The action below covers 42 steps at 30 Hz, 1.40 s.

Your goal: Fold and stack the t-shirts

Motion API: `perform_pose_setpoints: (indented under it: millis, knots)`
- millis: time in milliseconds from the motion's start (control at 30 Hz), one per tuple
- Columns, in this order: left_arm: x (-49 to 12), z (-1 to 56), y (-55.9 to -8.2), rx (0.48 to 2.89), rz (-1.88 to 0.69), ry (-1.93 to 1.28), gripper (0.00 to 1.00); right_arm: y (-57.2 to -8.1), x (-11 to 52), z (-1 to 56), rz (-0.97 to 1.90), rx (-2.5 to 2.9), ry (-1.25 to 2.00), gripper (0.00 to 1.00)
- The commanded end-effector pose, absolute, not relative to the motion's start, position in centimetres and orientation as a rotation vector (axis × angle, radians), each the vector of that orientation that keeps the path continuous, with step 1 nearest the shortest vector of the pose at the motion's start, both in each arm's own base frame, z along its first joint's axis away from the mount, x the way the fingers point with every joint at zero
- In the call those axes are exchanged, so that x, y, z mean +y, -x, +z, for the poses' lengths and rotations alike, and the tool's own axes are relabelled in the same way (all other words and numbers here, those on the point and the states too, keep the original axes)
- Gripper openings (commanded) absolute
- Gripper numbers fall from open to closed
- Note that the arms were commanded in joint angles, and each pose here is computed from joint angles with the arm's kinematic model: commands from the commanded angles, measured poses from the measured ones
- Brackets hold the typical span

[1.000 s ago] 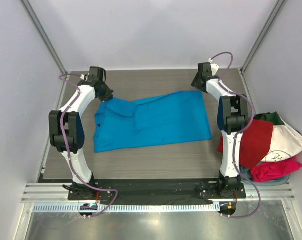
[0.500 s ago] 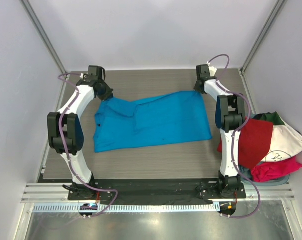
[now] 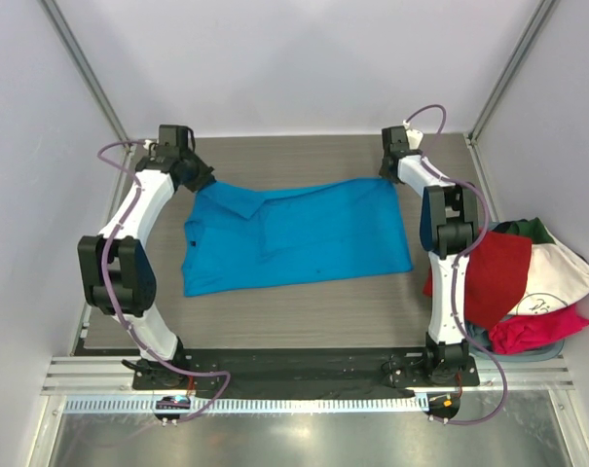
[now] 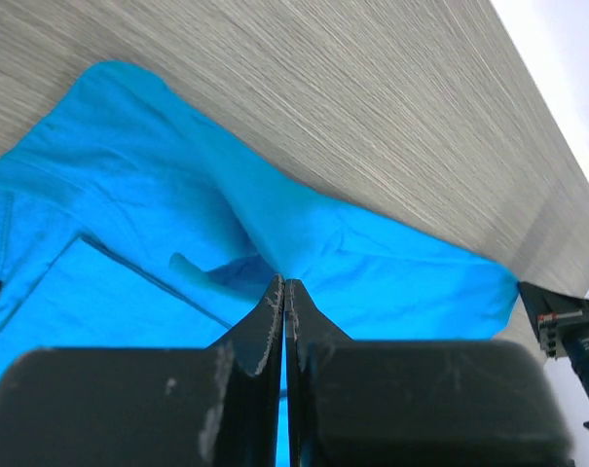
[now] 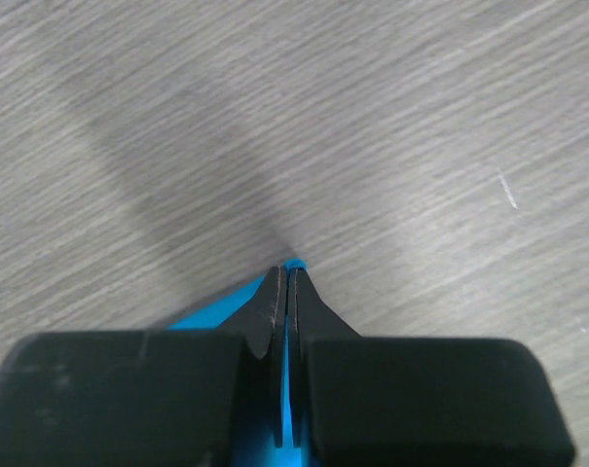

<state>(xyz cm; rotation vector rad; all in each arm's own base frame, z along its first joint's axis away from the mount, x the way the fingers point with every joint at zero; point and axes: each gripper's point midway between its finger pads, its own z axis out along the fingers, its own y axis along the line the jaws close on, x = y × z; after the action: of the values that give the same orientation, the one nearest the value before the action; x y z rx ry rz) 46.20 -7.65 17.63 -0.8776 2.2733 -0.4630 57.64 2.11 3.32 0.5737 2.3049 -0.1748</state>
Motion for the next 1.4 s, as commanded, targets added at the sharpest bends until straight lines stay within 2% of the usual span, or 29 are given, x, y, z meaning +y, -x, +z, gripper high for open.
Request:
perform_pose_setpoints:
  millis: [0,367,600,833,1000,1100,1133,1233,1367]
  knots:
    - [-7.2,19.7,-45.8,2.217,-0.516,0.893,0.00,-57.6,0.9,9.0,-0.223,2.201,-0.570,0.01]
    - [-6.3,21.2,-44.0,2.168,-0.498,0.909,0.00,-56.5,0.3,11.6,-0.270,2.152,-0.568,0.01]
    - [-5.9,22.5,-43.4,2.141,-0.489,0.914,0.00,-57.1,3.6,12.0,-0.105,2.152,-0.462,0.01]
    - [-5.1,22.7,-42.5,2.125,-0.482,0.922,0.00,-56.1,4.3,11.6,-0.045,2.134,-0.458,0.02]
    - [-5.1,19.4,-42.3,2.203,-0.447,0.932,0.05,-55.7,4.7,10.8,-0.015,2.165,-0.456,0.27]
    - [-5.1,17.0,-42.4,2.229,-0.429,0.937,0.20,-55.7,5.1,10.6,0.019,2.169,-0.468,0.36]
    - [-5.0,15.8,-42.3,2.247,-0.420,0.945,0.31,-55.7,5.0,10.6,0.025,2.169,-0.473,0.43]
    - [-5.2,14.2,-42.5,2.261,-0.420,0.942,0.39,-55.7,4.5,10.7,0.053,2.168,-0.501,0.51]
    - [-5.1,12.3,-42.7,2.289,-0.400,0.932,0.41,-56.0,3.7,11.0,0.126,2.153,-0.573,0.58]
